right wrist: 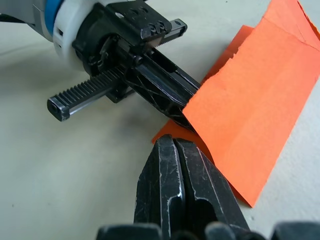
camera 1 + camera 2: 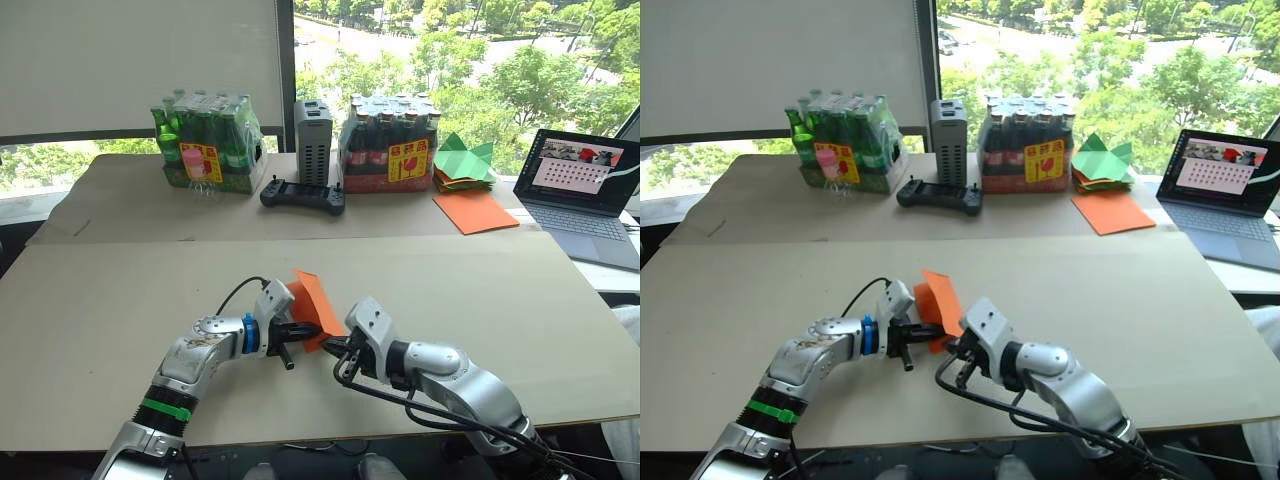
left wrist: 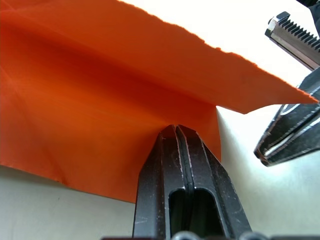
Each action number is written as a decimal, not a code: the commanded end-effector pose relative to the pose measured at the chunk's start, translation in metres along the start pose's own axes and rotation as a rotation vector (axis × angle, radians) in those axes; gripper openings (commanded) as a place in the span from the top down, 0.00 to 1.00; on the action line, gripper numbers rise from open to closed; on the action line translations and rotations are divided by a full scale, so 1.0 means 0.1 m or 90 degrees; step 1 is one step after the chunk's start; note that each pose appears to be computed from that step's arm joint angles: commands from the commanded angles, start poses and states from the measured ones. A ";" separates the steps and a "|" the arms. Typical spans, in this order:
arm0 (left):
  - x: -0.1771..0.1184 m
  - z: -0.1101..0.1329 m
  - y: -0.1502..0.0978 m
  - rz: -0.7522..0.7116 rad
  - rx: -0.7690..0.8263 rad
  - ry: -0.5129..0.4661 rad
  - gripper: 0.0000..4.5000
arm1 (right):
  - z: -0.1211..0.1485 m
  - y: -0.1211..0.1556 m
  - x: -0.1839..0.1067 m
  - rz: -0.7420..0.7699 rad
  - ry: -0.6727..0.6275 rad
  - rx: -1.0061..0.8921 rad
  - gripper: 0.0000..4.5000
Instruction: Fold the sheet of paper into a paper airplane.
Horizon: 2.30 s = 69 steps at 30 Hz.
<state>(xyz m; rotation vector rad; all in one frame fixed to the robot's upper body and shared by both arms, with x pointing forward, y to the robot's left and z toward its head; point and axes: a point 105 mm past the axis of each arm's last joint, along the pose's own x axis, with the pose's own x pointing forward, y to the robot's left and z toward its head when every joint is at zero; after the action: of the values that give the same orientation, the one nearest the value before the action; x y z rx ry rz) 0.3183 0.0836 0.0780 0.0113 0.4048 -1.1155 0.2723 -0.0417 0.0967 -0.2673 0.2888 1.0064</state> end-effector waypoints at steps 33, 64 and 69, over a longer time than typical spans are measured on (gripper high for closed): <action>-0.01 0.04 -0.02 -0.006 0.014 -0.002 1.00 | 0.14 -0.61 -0.14 -0.227 -0.051 0.038 1.00; -0.40 0.39 0.31 0.110 -0.140 -0.157 1.00 | -0.11 -0.42 0.29 -0.173 0.046 0.052 1.00; -0.54 0.41 0.36 0.106 -0.215 -0.194 0.88 | -0.09 -0.43 0.30 -0.171 0.043 0.046 1.00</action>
<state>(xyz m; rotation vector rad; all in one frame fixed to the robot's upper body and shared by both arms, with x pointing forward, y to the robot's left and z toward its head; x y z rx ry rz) 0.3404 0.1364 0.1102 -0.3850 0.3548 -0.8416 0.3260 -0.0476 0.0877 -0.2663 0.3155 0.6981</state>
